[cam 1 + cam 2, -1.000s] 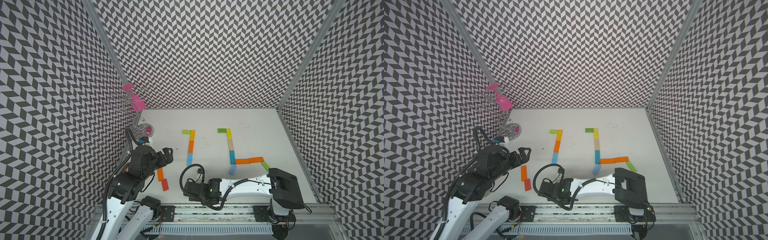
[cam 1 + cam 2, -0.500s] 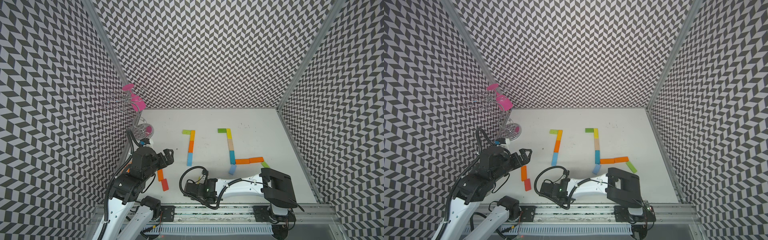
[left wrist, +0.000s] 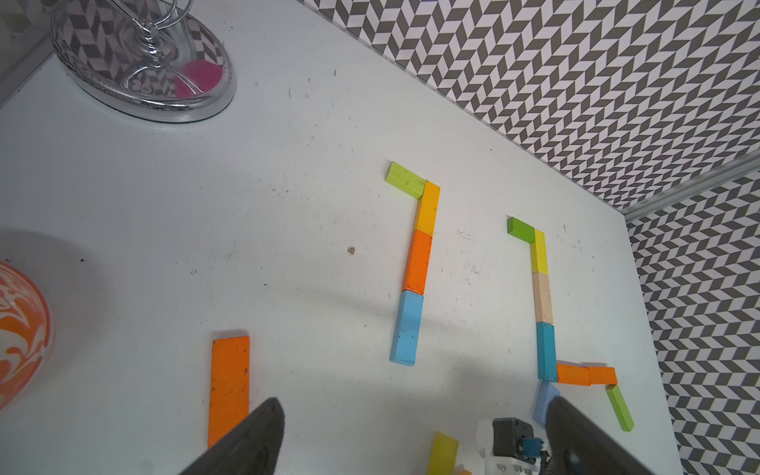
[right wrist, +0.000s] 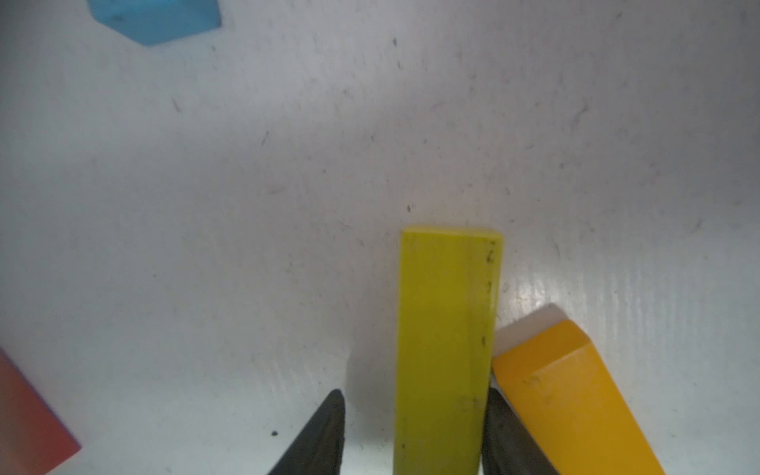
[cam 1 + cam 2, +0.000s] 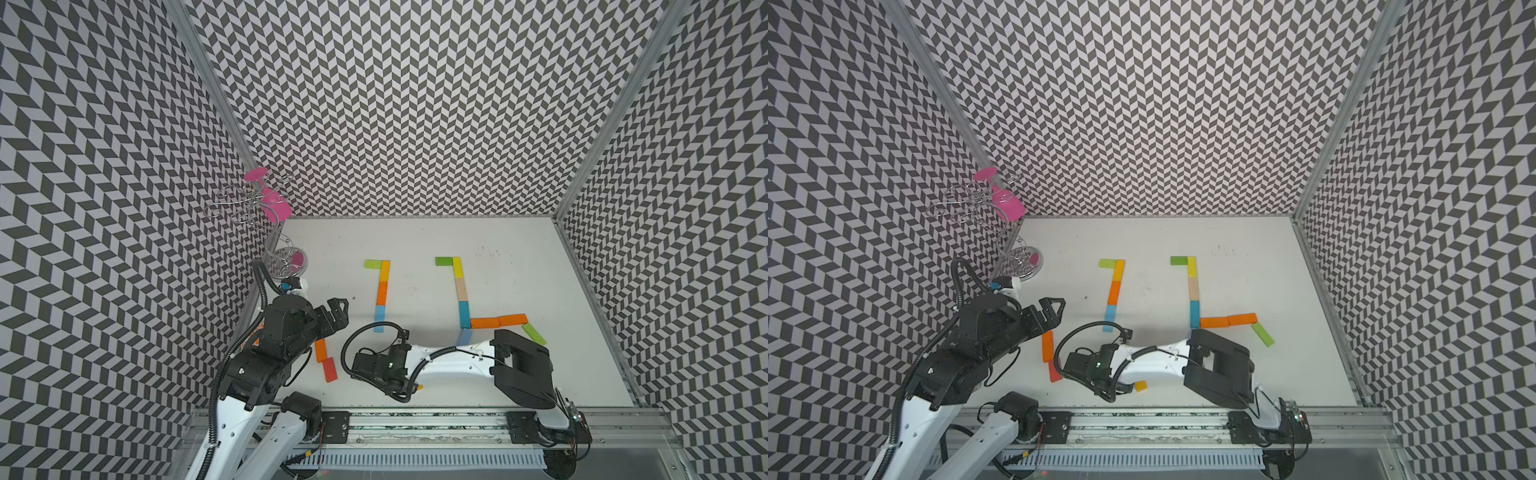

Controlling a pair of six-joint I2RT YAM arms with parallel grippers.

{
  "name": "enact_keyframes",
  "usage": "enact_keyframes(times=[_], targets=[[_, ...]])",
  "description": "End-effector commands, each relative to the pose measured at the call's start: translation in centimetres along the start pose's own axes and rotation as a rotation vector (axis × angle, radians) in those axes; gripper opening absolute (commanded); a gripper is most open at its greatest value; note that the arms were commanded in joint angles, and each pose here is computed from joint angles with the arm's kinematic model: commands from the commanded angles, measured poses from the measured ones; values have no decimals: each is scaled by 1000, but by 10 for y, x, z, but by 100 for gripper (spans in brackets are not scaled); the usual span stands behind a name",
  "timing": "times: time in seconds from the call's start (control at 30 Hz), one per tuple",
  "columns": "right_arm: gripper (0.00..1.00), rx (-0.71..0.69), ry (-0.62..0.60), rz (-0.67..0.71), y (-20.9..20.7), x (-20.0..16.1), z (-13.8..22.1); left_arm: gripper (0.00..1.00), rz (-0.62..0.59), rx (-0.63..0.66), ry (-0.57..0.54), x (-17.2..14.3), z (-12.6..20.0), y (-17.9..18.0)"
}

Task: Assemble a giraffe with building blocks
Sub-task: Pick up the building block from the center of the board.

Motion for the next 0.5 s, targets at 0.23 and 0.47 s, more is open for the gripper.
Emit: enact_keyframes(times=[0.23,0.47], targets=[[33,-92,-1,29,-11,-2,-12,100,-1,-32,-27,3,3,-2],[24,0,-89,116,11,24,31,100,0,-38,-41,4,4,-3]])
Point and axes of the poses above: each gripper's point midway between its finger pads, its own z axis back along the fingers, its own y axis along the line the jaws close on, x = y × z, the point moved 4 cm from there along z, back along the fingers, and after that the axes turned 14 degrees about z, right-handed, at the moved point
